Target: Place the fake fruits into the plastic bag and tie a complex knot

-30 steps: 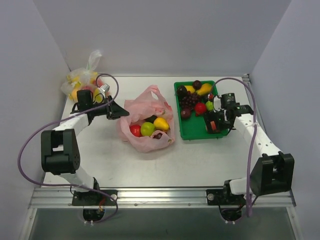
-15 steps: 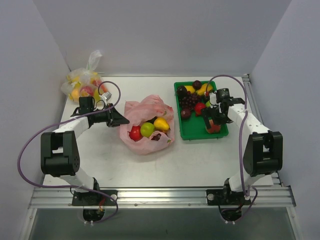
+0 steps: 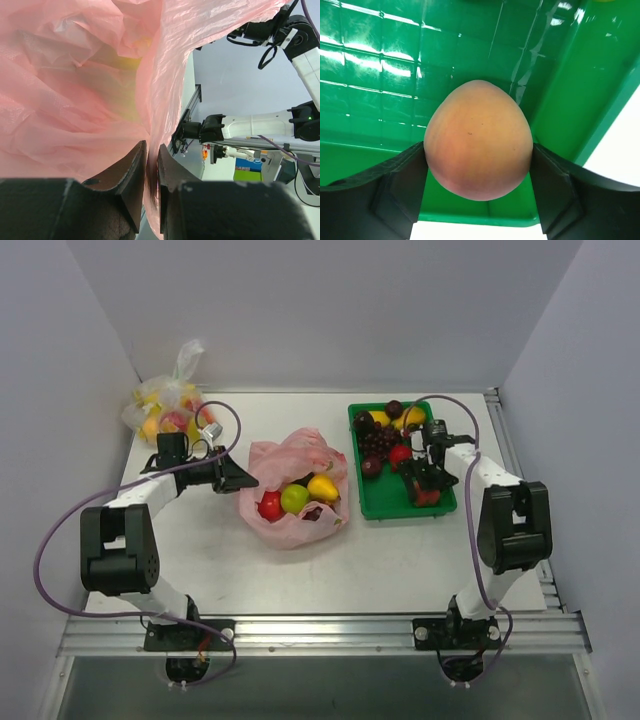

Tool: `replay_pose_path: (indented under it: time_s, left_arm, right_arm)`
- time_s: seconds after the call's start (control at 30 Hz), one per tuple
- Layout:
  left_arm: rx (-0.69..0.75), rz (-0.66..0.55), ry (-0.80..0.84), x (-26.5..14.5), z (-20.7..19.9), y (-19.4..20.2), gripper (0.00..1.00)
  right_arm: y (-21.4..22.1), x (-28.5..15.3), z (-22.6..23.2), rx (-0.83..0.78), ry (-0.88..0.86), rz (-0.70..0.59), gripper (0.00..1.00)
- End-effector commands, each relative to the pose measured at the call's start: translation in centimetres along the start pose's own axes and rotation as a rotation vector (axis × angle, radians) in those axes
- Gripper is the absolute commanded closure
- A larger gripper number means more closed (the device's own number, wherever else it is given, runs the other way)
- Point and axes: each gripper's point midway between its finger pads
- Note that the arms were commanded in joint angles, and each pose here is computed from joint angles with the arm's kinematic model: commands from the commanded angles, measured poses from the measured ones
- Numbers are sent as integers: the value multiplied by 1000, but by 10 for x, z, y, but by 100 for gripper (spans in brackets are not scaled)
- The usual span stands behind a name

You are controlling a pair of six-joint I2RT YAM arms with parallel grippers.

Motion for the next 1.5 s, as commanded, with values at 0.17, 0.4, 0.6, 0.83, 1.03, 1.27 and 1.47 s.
replay_pose_path:
  time_s: [0.17, 0.4, 0.6, 0.83, 1.03, 1.27, 1.47]
  left_arm:
    - [68, -16, 17, -4, -10, -2, 77]
    - [32, -18, 38, -3, -11, 0, 77]
    - [-37, -71, 107, -2, -23, -11, 77]
    - [23, -127, 130, -6, -45, -36, 80]
    - [-53, -174, 196, -8, -54, -41, 80]
    - [-126, -228, 272, -13, -61, -52, 80]
    - [-119, -245, 306, -16, -59, -56, 80]
  right_arm:
    - [-62, -78, 24, 50, -139, -225, 67]
    - [-109, -139, 139, -64, -422, -390, 75]
    - [-129, -149, 244, -218, -563, -433, 80]
    - [-136, -144, 322, -312, -610, -521, 87]
    - [-163, -123, 342, -285, -538, -621, 90]
    - [-172, -90, 363, -267, -513, -636, 71]
    - [-157, -83, 357, -295, -503, -605, 16]
Point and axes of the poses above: each gripper's point midway between its finger pads, its own x axis out along the fingers, its own z axis along the line the jaws close on, y = z × x, and after that the axes turned 4 degrees about x, right-handed
